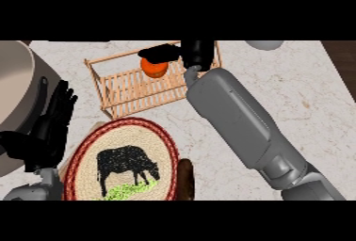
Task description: Pick the squash from the placemat and place it in the tiered shelf
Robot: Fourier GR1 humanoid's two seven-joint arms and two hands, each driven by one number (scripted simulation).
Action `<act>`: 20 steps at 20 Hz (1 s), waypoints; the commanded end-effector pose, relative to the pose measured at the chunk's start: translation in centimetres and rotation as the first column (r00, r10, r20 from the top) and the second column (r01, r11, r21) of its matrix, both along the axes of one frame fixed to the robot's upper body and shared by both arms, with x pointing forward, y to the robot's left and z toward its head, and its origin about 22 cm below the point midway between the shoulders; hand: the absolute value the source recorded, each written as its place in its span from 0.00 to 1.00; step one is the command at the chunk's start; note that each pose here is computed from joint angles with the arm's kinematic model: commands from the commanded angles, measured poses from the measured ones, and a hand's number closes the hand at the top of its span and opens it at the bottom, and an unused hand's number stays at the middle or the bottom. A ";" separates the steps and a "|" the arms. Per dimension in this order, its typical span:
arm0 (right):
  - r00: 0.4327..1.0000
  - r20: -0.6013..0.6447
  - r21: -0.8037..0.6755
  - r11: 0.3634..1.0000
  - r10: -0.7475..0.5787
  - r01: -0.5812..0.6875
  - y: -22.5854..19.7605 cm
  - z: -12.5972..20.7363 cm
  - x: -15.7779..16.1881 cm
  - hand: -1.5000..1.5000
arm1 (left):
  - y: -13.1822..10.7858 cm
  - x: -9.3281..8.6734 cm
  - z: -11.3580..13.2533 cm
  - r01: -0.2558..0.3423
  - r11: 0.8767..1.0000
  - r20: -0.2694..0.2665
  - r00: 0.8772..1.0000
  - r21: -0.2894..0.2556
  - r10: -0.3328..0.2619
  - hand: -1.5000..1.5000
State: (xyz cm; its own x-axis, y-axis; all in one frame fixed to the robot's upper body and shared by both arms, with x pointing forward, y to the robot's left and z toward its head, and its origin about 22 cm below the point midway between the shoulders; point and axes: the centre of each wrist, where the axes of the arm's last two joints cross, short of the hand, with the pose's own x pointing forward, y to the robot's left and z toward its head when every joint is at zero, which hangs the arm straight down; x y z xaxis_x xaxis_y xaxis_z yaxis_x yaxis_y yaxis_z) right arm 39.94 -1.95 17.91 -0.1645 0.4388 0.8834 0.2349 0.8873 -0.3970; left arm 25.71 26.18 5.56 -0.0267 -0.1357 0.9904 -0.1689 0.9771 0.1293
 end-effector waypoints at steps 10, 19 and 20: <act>0.975 -0.049 0.112 0.969 -0.217 0.221 -13.4 3.8 -2.2 0.00 | 1.0 -0.2 -0.8 -0.034 0.999 0.002 0.999 -0.020 0.034 0.50; 0.987 -0.052 0.132 0.979 -0.151 0.157 -23.2 1.9 -10.2 0.00 | 1.7 -0.9 0.6 -0.035 0.999 0.004 0.999 0.005 0.035 0.50; 0.987 -0.068 0.122 0.981 -0.143 0.151 -24.0 3.8 -9.5 0.00 | 1.0 -1.0 0.9 -0.039 0.999 0.013 0.999 0.012 0.038 0.50</act>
